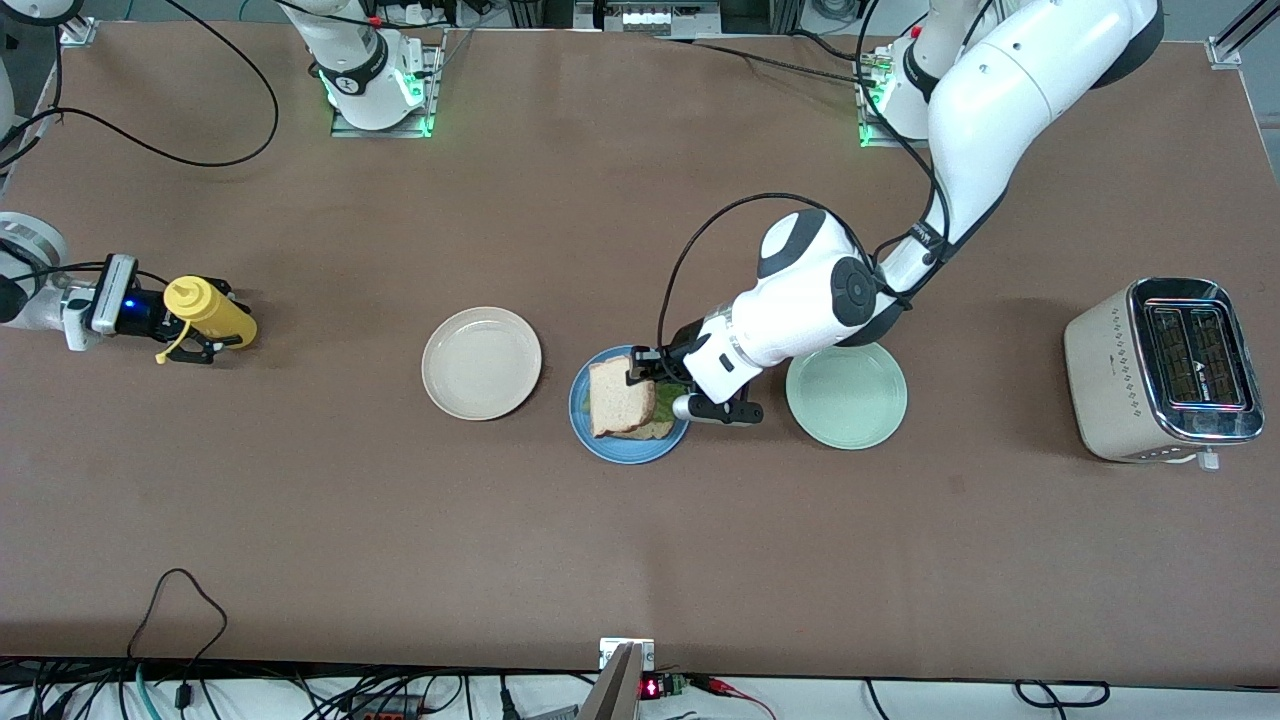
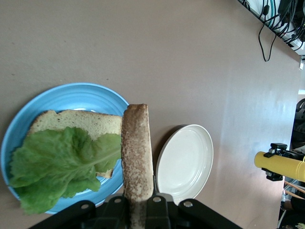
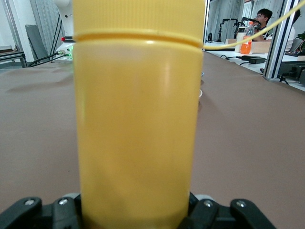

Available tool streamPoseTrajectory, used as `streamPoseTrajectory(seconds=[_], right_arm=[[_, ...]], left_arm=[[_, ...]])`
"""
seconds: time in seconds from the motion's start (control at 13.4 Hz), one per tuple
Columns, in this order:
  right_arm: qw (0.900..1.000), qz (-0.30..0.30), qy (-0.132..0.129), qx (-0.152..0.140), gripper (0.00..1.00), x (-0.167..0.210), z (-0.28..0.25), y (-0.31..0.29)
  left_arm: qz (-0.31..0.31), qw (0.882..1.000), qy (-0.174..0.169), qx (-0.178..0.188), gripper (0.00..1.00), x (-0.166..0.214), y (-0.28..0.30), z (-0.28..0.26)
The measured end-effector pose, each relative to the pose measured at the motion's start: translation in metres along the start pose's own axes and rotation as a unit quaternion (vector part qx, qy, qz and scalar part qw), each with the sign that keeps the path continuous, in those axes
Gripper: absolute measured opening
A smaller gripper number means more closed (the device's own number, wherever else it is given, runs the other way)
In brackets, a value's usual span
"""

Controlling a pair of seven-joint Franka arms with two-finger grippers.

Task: Make sandwich in blue plate with both arms
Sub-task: 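Lower the second toast onto the lettuce on the blue plate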

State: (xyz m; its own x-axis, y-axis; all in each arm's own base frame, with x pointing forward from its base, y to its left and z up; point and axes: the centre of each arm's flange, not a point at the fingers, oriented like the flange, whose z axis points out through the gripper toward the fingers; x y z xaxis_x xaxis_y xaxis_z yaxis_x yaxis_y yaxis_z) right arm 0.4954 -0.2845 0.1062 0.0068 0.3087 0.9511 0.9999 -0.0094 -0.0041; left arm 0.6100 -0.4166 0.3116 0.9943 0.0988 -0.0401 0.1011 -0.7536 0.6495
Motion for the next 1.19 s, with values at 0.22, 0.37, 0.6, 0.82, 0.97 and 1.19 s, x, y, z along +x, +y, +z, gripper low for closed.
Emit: streamPoseTrajectory(seconds=[0.22,0.37,0.6,0.82,0.97,1.19], right_arm=[[1.0,0.006,0.009,0.0,0.56,-0.009,0.003,-0.004],[1.0,0.009,0.014,0.0,0.61,-0.014,0.005,-0.006],[1.0,0.016,0.025,-0.004,0.89,-0.021,0.002,-0.014],[0.999,0.017,0.027,-0.011,1.0,-0.022,-0.005,-0.018],[0.999,0.018,0.027,-0.017,1.0,-0.024,-0.012,-0.021],[0.999,0.017,0.019,-0.03,1.0,-0.025,-0.037,-0.031]], left_arm=[[-0.005,1.0,0.013,-0.012,0.1,-0.012,-0.011,0.023],[-0.008,1.0,0.02,-0.013,0.1,-0.021,-0.022,0.035],[-0.012,1.0,0.025,-0.01,0.1,-0.018,-0.03,0.034],[-0.014,1.0,0.025,0.001,0.13,-0.015,-0.046,0.037],[-0.012,1.0,0.023,0.009,0.3,-0.014,-0.057,0.039],[-0.013,1.0,0.02,0.021,0.64,-0.014,-0.073,0.043]])
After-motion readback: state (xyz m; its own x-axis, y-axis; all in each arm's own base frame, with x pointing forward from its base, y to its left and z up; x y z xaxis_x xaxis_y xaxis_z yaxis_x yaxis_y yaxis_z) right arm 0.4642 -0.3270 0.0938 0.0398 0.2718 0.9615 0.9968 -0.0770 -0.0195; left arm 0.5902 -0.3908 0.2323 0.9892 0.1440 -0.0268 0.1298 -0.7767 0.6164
